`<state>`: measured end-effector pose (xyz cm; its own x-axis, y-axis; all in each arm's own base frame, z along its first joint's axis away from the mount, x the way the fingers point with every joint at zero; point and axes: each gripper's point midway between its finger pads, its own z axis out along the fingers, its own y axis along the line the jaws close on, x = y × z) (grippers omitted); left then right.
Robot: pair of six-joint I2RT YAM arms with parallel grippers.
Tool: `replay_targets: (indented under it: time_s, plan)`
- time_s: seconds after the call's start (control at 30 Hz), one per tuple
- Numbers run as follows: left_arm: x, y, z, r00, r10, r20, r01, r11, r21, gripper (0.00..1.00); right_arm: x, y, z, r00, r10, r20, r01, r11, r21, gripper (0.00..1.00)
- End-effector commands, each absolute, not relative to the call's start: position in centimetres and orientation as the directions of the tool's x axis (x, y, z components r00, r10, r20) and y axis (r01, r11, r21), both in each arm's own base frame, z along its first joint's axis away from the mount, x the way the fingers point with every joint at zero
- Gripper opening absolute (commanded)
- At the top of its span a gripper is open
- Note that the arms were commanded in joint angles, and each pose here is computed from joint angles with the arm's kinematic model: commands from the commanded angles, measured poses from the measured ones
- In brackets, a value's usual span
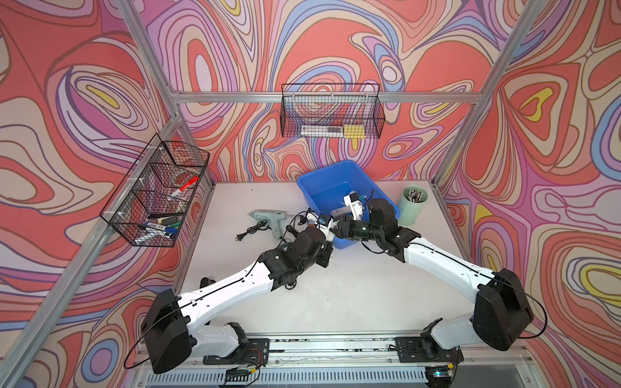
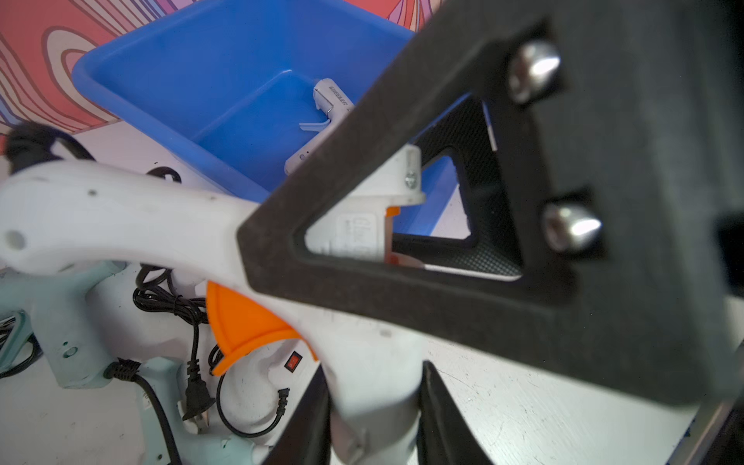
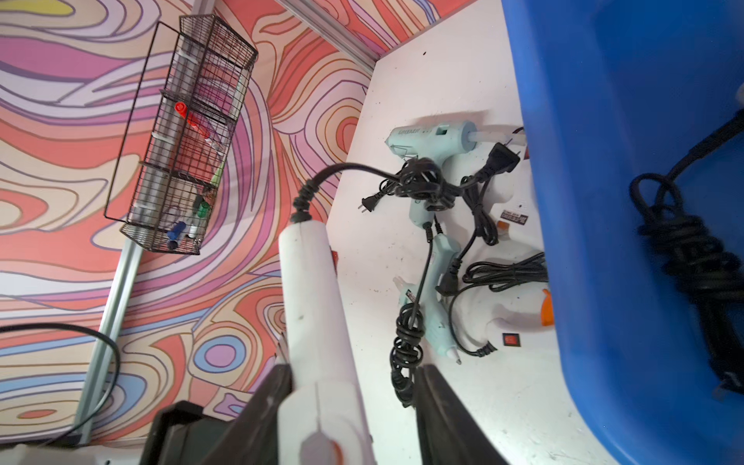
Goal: Put the hot melt glue gun into the storage box
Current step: Pick up the hot melt adhesive gun from the center of the board.
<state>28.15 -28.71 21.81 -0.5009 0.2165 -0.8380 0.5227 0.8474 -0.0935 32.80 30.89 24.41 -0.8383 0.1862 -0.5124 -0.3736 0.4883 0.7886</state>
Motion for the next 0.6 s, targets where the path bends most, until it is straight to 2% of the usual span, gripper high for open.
replay_targets:
  time_s: [0.0, 0.17, 0.2, 0.3, 0.4, 0.5, 0.57]
  plan:
    - [29.2, -29.4, 24.9, -0.430, 0.163, -0.888, 0.533, 0.840, -0.104, 0.00, 33.0, 31.5, 24.3, -0.845, 0.177, -0.505, -0.370, 0.487, 0.791, 0.34]
    - [29.4, -29.0, 25.3, -0.422, 0.145, -0.895, 0.522, 0.846, -0.109, 0.00, 33.1, 31.8, 25.0, -0.839, 0.177, -0.514, -0.381, 0.484, 0.788, 0.01]
    - [29.4, -29.0, 25.5, -0.420, 0.141, -0.896, 0.519, 0.848, -0.110, 0.08, 33.2, 31.8, 25.1, -0.837, 0.179, -0.516, -0.381, 0.486, 0.786, 0.00]
    - [29.3, -28.7, 26.0, -0.409, 0.128, -0.904, 0.518, 0.847, -0.115, 0.52, 33.6, 31.6, 26.0, -0.820, 0.185, -0.541, -0.396, 0.499, 0.771, 0.00]
    - [28.8, -28.2, 26.8, -0.393, 0.110, -0.913, 0.525, 0.842, -0.124, 0.78, 34.3, 31.5, 27.6, -0.789, 0.190, -0.584, -0.425, 0.516, 0.743, 0.00]
    - [28.0, -27.5, 27.7, -0.378, 0.082, -0.922, 0.531, 0.835, -0.143, 0.99, 35.2, 31.3, 29.4, -0.750, 0.191, -0.633, -0.454, 0.548, 0.703, 0.00]
    - [27.3, -26.7, 28.5, -0.362, 0.048, -0.931, 0.531, 0.831, -0.163, 0.99, 35.6, 31.2, 30.8, -0.723, 0.192, -0.663, -0.473, 0.562, 0.678, 0.00]
